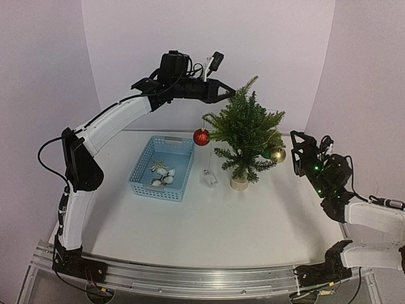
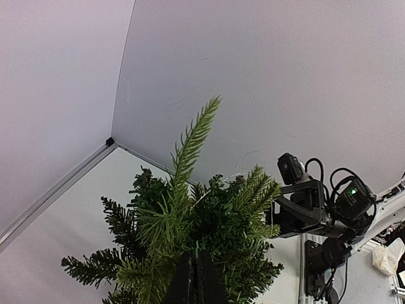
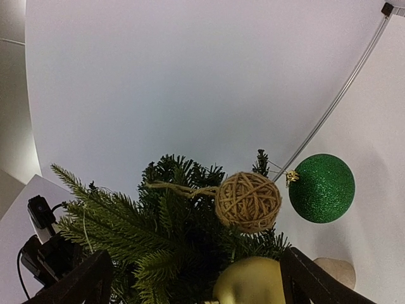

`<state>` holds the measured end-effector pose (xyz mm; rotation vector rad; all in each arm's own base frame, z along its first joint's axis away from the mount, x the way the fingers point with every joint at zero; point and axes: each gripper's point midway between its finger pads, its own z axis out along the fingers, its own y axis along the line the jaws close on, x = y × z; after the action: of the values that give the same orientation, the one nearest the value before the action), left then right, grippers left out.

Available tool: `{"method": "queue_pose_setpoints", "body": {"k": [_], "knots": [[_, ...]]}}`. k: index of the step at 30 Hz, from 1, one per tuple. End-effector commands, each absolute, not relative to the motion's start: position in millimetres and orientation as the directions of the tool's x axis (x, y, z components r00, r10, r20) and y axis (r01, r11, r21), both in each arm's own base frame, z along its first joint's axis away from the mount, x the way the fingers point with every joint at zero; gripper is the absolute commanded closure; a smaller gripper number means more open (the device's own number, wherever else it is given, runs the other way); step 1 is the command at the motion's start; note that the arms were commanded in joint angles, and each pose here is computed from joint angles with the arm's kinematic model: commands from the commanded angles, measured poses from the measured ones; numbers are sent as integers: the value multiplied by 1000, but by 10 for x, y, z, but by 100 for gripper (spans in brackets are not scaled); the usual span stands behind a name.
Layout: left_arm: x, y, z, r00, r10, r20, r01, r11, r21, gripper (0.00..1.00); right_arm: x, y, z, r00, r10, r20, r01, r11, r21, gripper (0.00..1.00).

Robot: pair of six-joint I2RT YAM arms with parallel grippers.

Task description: Decorate the small christmas tree

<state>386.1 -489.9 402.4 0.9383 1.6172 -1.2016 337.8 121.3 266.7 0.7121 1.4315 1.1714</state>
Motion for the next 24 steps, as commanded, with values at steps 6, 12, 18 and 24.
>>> {"method": "queue_pose_setpoints", "body": {"k": [6,12,18,24], "knots": [[3813,-4818,4057,-327,88,-941,924,241,-298,100,3344,1143,3187,-132,892,-433,-276,386,880,9],[3729,-4754,4315,-242,76,-967,950,222,-220,95,3266,1178,3477,-141,797,-587,-278,537,796,9],[3699,-4734,4341,-217,82,-973,957,215,-195,56,3245,1210,3667,-134,752,-646,-304,589,749,8],[3672,-4704,4410,-190,80,-978,962,212,-170,43,3299,1276,3688,-153,732,-663,-312,601,736,8]]}}
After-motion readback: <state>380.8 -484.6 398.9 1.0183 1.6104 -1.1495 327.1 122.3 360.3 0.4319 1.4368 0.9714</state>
